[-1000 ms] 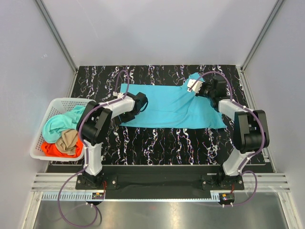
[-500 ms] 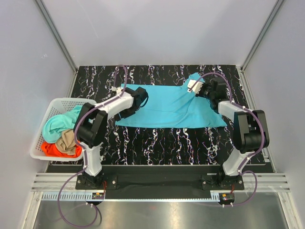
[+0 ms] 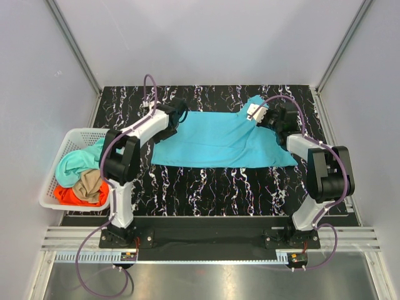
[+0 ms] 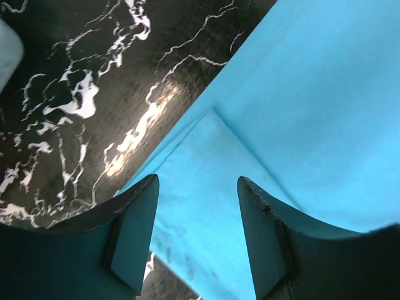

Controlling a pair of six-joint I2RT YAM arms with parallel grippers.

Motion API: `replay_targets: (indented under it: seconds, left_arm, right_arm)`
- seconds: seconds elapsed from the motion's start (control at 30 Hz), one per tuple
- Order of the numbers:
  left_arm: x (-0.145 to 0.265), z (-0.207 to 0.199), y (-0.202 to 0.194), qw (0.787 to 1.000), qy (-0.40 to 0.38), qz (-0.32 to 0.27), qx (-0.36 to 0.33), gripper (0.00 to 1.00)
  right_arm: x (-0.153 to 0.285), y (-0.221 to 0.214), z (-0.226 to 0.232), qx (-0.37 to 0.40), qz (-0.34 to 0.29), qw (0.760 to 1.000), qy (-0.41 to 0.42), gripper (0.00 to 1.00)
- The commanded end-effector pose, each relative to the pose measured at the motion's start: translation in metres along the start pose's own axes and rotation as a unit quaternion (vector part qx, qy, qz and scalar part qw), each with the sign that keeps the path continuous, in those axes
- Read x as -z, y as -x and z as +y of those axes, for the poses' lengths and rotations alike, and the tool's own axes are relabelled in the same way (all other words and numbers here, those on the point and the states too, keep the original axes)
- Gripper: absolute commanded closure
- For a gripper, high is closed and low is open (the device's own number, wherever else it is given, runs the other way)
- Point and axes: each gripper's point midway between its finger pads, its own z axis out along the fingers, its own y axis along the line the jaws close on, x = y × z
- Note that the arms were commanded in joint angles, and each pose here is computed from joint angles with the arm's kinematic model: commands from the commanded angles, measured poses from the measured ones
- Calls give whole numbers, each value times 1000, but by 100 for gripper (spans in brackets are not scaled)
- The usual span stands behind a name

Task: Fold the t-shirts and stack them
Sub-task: Fold the tshirt

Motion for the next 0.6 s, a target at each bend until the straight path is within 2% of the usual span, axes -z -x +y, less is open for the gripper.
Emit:
replay_targets:
  seconds: [0.0,0.07,0.1,0.17,0.27,0.37,0.43,0.47,0.5,0.53,0.57]
  left_arm:
    - [-7,-9,14,1000,0,-13,-2,41]
    - [-22,-3,14,1000,18,-9,1,40]
    - [-27,-1,13,1000,24,-6,2,40]
    - [-41,5,8,999,41,4,1,40]
    - [-53,11,-2,998,61,21,-4,40]
    - [-59,10,-11,997,63,33,-13,40]
    - [-58,8,-10,998,59,34,-13,40]
    - [-58,8,-10,998,58,34,-13,40]
    - [-57,8,-9,998,58,33,-14,40]
    - [-56,8,-7,998,58,31,-13,40]
    - [-55,8,-5,998,57,28,-12,40]
  right_arm:
    - [-1,21,-24,-5,-28,999,-36,100]
    - [-2,22,-25,-14,-32,999,-42,98]
    - [-2,22,-24,-16,-34,998,-42,90]
    - [-3,23,-27,-17,-37,998,-46,84]
    - [0,25,-30,-29,-35,998,-52,83]
    - [11,38,-47,-101,-40,991,-82,74]
    - [25,39,-66,-238,-16,962,-133,66]
    - [33,49,-92,-293,-13,942,-162,64]
    - [44,44,-105,-402,15,893,-204,63]
    - [52,24,-78,-463,106,861,-180,64]
    - [66,38,-111,-496,113,834,-213,67]
